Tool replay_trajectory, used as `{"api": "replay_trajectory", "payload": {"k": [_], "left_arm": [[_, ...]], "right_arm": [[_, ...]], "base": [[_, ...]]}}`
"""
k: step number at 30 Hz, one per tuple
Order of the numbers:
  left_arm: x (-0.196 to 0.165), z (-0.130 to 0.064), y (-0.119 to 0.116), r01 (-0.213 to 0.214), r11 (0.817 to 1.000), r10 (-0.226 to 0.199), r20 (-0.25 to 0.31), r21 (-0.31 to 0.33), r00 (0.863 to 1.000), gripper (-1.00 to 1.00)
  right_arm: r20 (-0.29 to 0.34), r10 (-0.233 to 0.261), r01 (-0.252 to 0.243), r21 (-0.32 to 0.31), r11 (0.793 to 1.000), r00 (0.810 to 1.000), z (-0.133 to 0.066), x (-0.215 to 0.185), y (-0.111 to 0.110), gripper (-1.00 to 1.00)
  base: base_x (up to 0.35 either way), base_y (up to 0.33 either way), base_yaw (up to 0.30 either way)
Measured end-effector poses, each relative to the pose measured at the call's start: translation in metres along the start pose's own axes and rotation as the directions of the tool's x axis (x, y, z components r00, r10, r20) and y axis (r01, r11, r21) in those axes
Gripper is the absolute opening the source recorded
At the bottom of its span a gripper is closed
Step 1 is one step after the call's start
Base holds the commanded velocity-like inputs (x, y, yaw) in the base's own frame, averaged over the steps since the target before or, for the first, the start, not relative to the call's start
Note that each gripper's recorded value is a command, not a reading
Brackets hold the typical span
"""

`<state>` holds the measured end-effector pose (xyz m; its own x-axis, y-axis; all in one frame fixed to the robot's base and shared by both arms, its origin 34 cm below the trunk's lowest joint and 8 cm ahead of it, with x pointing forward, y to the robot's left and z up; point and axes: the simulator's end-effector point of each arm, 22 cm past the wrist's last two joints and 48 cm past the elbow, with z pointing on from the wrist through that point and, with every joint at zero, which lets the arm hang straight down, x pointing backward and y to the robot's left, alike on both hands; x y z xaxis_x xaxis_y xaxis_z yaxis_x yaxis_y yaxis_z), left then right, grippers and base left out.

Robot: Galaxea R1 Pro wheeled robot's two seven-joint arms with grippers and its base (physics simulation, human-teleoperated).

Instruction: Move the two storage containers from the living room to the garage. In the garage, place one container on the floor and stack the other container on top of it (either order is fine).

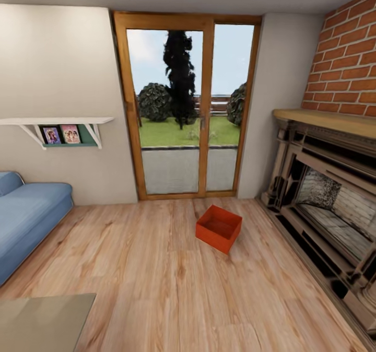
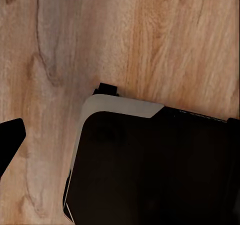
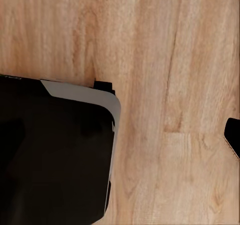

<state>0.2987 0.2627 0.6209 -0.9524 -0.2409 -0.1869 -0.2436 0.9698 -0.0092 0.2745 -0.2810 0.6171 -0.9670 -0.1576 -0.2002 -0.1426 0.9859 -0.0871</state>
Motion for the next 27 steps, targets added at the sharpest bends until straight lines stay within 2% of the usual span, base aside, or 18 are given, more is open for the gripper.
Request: {"api": "replay_trajectory", "payload": {"k": [27], "left_arm": [[0.0009,0.0000,0.0000,0.000,1.000,0.000,-0.004,0.000,1.000,1.00]], "right_arm": [[-0.001,-0.005,0.005,0.000,1.000,1.000,0.0000,0.0003,0.0001,1.00]], "base": [[0.324,0.131,0.000]]}}
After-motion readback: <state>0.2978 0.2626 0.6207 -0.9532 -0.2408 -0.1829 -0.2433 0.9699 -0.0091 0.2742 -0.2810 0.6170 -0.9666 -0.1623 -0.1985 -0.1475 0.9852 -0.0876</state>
